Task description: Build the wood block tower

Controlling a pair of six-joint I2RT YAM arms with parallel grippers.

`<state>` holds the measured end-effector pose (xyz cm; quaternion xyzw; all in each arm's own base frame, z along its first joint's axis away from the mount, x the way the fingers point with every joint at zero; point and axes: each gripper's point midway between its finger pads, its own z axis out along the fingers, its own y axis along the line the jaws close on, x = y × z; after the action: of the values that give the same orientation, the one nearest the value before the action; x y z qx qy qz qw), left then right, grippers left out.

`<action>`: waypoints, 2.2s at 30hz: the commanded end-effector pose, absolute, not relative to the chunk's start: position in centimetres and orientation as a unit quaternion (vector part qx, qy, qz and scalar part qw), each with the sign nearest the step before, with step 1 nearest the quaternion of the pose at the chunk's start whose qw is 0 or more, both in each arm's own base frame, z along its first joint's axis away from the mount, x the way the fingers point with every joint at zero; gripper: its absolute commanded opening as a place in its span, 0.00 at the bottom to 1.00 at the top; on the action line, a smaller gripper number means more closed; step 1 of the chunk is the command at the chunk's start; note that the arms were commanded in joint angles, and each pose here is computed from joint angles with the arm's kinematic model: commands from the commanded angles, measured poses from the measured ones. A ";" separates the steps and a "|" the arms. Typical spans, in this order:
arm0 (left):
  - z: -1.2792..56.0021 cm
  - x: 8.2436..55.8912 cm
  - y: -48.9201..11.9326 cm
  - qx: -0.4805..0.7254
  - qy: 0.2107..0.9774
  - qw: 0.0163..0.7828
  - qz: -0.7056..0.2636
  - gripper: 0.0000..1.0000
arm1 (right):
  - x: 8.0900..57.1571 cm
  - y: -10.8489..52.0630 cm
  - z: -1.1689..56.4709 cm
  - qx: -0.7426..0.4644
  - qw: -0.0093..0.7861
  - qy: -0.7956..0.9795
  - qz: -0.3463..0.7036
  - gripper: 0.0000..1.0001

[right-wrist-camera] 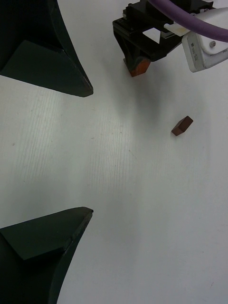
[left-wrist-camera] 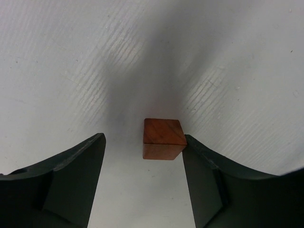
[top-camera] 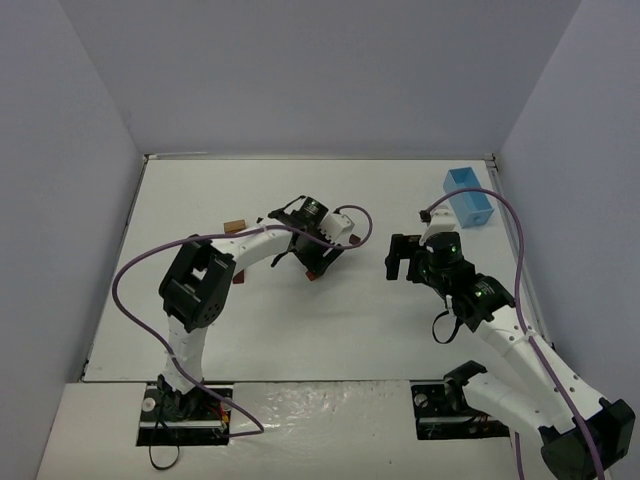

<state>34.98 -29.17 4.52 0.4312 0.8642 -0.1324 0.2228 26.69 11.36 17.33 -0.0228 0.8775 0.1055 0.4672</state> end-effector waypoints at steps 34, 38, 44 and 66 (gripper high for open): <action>17.7 45.3 -9.6 -0.099 0.939 0.330 -0.017 0.06 | 30.6 11.5 19.2 -0.032 0.477 0.876 0.071 1.00; 16.6 46.4 -8.7 -0.125 0.938 0.323 -0.010 0.07 | 30.7 11.5 19.1 -0.034 0.474 0.877 0.070 1.00; 14.4 47.7 -7.8 -0.146 0.940 0.309 0.010 0.07 | 30.5 11.4 18.4 -0.036 0.467 0.881 0.066 1.00; 12.2 48.6 -7.5 -0.092 0.950 0.300 0.009 0.07 | 30.3 11.2 16.9 -0.042 0.451 0.889 0.061 1.00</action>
<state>47.34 -7.79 9.35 -0.0957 0.9606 0.0199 0.2603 29.43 11.07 16.29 -0.0409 0.8966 0.0582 0.4371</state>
